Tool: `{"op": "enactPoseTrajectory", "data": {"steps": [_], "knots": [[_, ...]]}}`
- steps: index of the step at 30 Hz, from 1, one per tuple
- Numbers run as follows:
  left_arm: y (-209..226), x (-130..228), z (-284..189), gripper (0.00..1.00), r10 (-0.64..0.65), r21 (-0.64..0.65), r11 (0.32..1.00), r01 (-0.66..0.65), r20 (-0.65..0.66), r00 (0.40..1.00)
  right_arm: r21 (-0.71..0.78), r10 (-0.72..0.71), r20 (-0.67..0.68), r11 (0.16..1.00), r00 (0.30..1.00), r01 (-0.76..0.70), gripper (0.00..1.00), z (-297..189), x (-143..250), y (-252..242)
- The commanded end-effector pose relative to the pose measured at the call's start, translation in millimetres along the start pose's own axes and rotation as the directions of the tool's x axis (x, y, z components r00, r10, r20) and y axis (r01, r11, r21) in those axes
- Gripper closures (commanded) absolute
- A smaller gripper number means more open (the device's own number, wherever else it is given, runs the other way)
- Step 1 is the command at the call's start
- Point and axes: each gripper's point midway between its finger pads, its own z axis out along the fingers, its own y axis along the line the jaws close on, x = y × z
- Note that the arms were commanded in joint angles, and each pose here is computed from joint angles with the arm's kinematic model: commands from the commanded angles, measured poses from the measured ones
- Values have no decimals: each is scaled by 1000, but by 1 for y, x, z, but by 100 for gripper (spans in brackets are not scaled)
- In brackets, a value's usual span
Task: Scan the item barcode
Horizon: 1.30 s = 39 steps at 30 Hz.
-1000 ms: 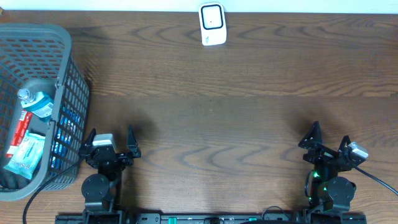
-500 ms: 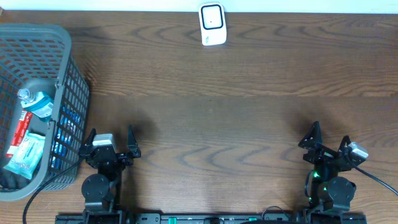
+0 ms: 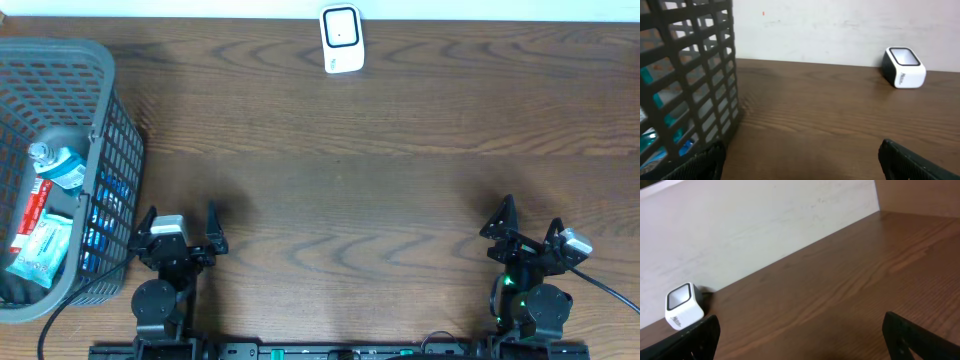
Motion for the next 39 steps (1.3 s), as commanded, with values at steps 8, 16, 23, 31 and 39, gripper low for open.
{"op": "enactPoseTrajectory", "data": {"steps": [8, 16, 23, 31, 39], "knots": [[-5, 17, 2, 2, 0, 28, 1000, 1, -39, 999, -11, -14, -5, 1000, 1000, 14, 1, 0, 2, 2], [-4, 17, 2, 2, -41, 22, 999, 42, -41, 998, -11, -14, -5, 1000, 1000, 14, 1, 0, 2, 2], [-4, 17, 2, 2, -65, 22, 998, 66, -41, 997, -11, -14, -5, 1000, 1000, 14, 1, 0, 2, 2], [-4, 17, 2, 2, -65, 22, 998, 66, -41, 997, -11, -14, -5, 1000, 1000, 14, 1, 0, 2, 2], [-4, 17, 2, 2, -65, 22, 998, 66, -41, 997, -11, -14, -5, 1000, 1000, 14, 1, 0, 2, 2]]}}
